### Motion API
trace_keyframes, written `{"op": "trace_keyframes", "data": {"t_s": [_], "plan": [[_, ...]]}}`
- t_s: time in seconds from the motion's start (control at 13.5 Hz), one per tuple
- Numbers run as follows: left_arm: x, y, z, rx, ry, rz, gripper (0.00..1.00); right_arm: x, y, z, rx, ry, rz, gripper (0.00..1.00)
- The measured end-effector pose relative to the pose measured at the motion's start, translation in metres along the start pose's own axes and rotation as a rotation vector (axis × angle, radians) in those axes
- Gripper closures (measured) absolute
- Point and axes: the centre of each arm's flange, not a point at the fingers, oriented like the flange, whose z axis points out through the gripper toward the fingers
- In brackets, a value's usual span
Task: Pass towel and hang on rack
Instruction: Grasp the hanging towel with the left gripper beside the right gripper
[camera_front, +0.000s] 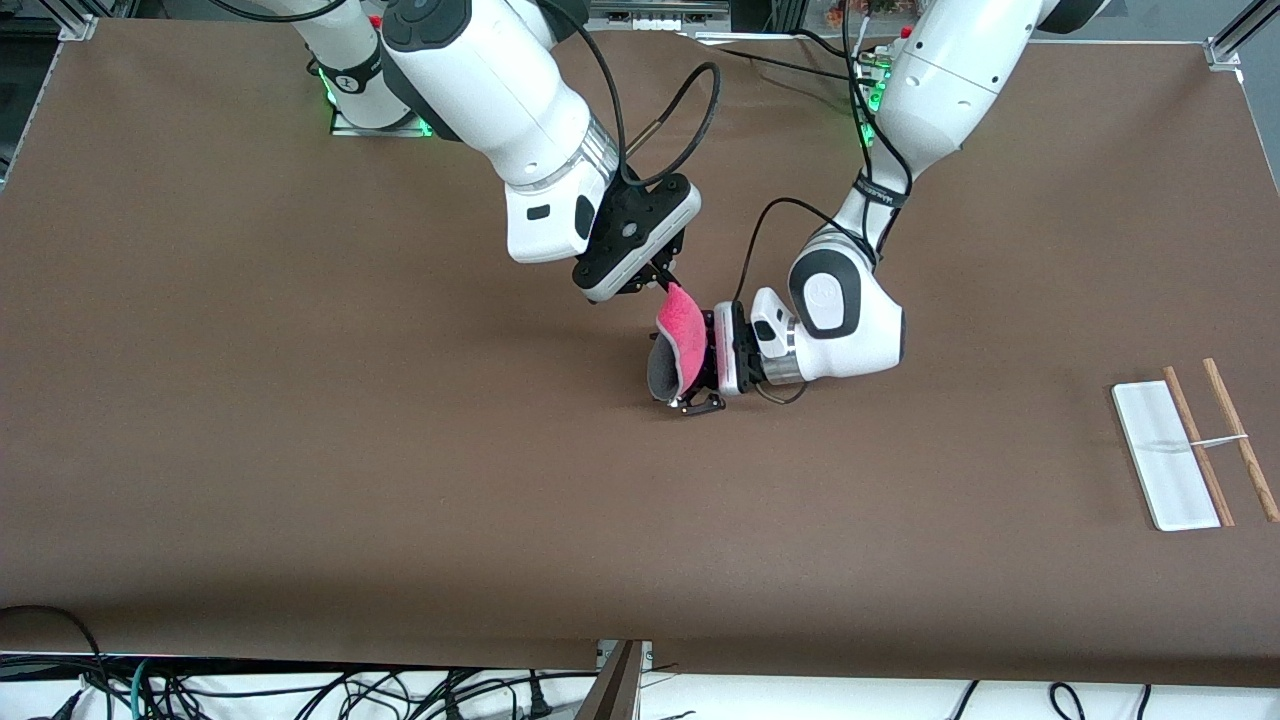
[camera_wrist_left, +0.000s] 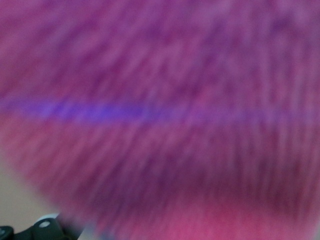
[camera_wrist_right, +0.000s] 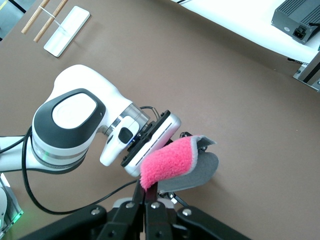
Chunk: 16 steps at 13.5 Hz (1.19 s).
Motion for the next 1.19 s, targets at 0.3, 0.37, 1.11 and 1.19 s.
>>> {"op": "trace_keyframes", "data": {"t_s": [0.3, 0.37, 1.11, 1.19], "plan": [[0.027, 0.005, -0.004, 0.002, 0.023, 0.032, 0.05, 0.0, 0.0, 0.0, 0.0, 0.001, 0.0, 0.98], [0.031, 0.005, -0.006, 0.005, 0.026, 0.038, 0.06, 0.0, 0.0, 0.0, 0.0, 0.002, 0.001, 0.98], [0.024, -0.002, -0.017, 0.029, 0.017, 0.027, 0.97, 0.0, 0.001, 0.0, -0.001, 0.002, 0.001, 0.98], [0.023, -0.004, -0.019, 0.032, 0.016, 0.026, 0.97, 0.0, 0.001, 0.0, -0.001, 0.002, 0.001, 0.98]]}}
